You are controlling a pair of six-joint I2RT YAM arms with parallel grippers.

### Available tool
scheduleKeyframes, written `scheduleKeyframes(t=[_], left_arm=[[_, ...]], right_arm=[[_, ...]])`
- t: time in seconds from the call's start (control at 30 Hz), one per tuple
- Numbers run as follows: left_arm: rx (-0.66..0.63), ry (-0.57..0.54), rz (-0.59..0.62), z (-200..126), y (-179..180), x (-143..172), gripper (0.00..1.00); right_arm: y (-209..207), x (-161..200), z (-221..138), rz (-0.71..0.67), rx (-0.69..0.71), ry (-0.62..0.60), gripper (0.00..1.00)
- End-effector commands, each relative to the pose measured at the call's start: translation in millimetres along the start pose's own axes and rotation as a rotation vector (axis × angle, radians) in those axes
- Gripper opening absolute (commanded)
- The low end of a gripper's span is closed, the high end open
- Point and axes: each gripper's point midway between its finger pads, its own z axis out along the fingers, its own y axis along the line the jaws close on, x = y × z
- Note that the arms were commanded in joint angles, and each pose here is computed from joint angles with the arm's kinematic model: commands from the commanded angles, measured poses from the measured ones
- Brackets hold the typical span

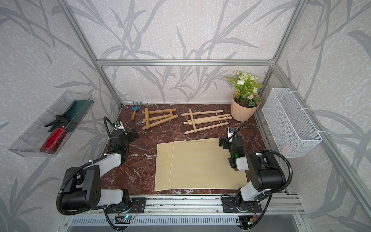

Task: Disassemble the easel
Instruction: Reset both arms

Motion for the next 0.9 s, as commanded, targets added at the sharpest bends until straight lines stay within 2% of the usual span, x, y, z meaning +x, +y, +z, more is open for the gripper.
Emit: scheduleKeyframes(t=[0.0, 0.1, 0.37, 0.47, 0.6, 0.87], left_arm=[[0.006, 0.018, 0.025, 3.3, -3.8, -1.6, 0.99], [0.041, 0.013, 0.040, 4.7, -8.7, 13.3, 0.99], [0.130, -0.142, 0.160, -3.9, -37.0, 37.9, 0.99], [0.137, -0.091, 0.199, 0.1, -45.2, 41.2, 0.99], [0.099, -0.047, 0.135, 9.3, -30.8, 40.2, 0.99], [0.094, -0.062, 0.144, 8.2, -31.3, 39.0, 0.99]], right_arm=[[6.0, -13.2, 1.9, -0.026, -0.022, -0.049, 0.99], [10.4, -13.8, 1.9, -0.038, -0.045, -0.051, 0.99], [21.8, -14.0, 2.4, -0.065, -0.110, -0.049, 0.99], [23.5, -14.6, 4.4, -0.069, -0.120, -0.040, 0.99], [17.5, -13.3, 6.3, -0.054, -0.087, -0.025, 0.99], [12.9, -12.7, 7.1, -0.042, -0.067, -0.019, 0.99]])
